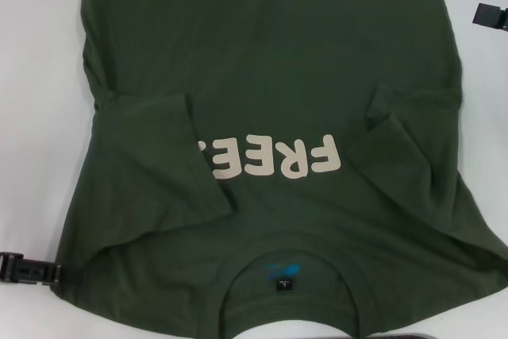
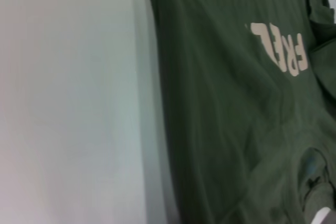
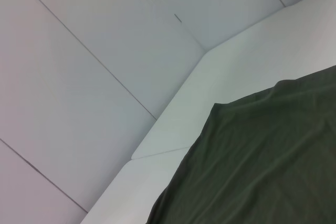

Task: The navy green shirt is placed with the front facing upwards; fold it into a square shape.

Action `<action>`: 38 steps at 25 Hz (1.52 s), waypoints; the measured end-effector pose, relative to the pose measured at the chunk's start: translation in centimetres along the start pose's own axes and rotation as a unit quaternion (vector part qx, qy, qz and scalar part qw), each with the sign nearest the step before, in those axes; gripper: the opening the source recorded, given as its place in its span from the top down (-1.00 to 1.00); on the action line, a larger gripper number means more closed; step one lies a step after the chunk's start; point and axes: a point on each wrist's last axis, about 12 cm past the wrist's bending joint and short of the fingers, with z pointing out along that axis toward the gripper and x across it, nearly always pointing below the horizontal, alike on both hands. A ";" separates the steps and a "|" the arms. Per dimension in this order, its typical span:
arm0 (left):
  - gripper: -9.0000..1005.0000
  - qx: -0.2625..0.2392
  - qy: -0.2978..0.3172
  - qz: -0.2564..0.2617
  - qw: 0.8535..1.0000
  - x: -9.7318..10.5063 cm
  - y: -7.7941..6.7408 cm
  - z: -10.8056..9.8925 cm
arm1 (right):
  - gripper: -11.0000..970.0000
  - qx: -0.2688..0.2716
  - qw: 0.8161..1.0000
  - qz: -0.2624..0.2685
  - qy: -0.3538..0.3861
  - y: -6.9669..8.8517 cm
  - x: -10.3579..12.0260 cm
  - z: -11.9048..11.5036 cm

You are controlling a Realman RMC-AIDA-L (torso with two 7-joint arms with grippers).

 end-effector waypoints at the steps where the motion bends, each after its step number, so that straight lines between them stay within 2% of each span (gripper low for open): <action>1: -0.45 -0.003 0.001 -0.002 1.000 0.0 0.1 0.0 | -0.24 0.000 1.000 0.000 0.000 0.0 0.0 0.0; 7: -0.17 -0.004 0.004 -0.007 1.000 -0.1 0.2 0.4 | -0.24 0.001 1.000 -0.001 0.000 0.0 -0.1 0.0; 13: -0.06 -0.005 0.004 -0.005 1.000 -0.4 0.1 0.4 | -0.24 0.002 1.000 -0.002 -0.001 0.0 -0.1 -0.1; 24: -0.02 -0.012 0.007 -0.005 1.000 -0.5 0.2 0.5 | -0.24 0.001 1.000 -0.001 -0.001 0.0 0.0 -0.1; 26: 0.23 -0.014 0.012 -0.003 1.000 -0.5 0.2 0.5 | -0.24 0.001 1.000 -0.001 -0.001 0.0 0.0 -0.1; 38: 0.71 -0.017 0.023 0.002 1.000 -0.7 0.3 0.5 | -0.24 -0.002 1.000 -0.001 0.000 0.1 0.1 -0.1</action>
